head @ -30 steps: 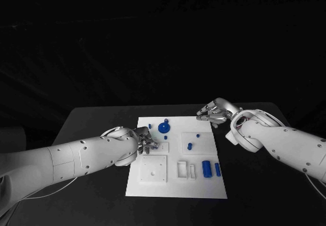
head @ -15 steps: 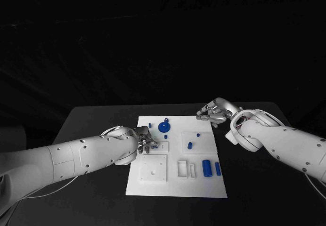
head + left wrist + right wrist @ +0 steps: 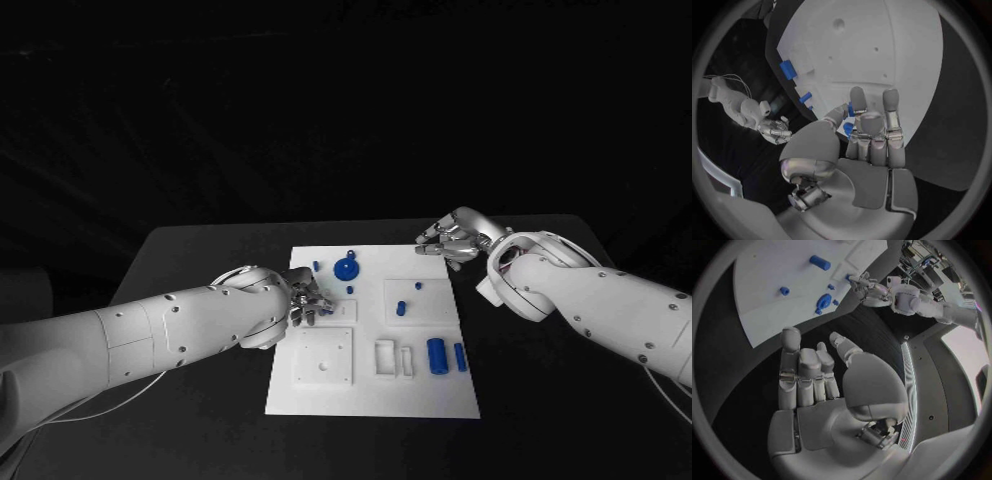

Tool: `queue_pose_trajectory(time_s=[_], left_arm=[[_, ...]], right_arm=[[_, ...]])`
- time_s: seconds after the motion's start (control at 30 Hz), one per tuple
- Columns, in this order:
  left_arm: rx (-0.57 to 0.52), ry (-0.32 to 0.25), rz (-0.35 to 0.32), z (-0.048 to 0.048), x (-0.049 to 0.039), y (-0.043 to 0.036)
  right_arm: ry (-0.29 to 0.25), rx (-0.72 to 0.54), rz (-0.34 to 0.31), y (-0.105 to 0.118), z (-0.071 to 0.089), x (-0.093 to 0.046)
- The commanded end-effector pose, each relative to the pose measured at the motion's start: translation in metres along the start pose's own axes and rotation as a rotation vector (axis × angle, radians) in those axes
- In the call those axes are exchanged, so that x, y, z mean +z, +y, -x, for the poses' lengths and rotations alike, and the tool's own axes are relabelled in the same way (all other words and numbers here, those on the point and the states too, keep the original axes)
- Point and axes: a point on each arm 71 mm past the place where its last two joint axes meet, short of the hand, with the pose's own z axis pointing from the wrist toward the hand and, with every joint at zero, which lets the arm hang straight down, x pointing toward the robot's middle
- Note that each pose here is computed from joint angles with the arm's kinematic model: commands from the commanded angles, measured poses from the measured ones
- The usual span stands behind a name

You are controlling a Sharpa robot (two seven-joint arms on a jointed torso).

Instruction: Assemble the parts on the task board

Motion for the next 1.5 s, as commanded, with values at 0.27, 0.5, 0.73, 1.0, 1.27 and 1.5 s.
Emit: queue_pose_trajectory(time_s=[0.27, 0.5, 0.73, 1.0, 1.27, 1.5], left_arm=[[-0.007, 0.072, 0.041, -0.0010, 0.0011, 0.0031], [-0.003, 0.082, 0.043, -0.0006, 0.0018, 0.0019], [-0.003, 0.077, 0.043, 0.0001, 0.0028, 0.0011], [0.003, 0.079, 0.045, 0.0024, 0.0038, -0.0002], [0.010, 0.112, 0.048, 0.0010, 0.0050, -0.0034], [0.015, 0.129, 0.047, -0.0008, 0.0062, -0.0063]], right_arm=[[0.008, 0.003, 0.008, 0.0008, -0.0012, 0.0005], [0.008, 0.004, 0.008, 0.0011, -0.0017, 0.0009], [0.009, 0.005, 0.009, 0.0016, -0.0024, 0.0012], [0.011, 0.006, 0.011, 0.0023, -0.0036, 0.0015], [0.012, 0.006, 0.010, 0.0017, -0.0039, 0.0014], [0.014, 0.007, 0.011, 0.0026, -0.0045, 0.0015]])
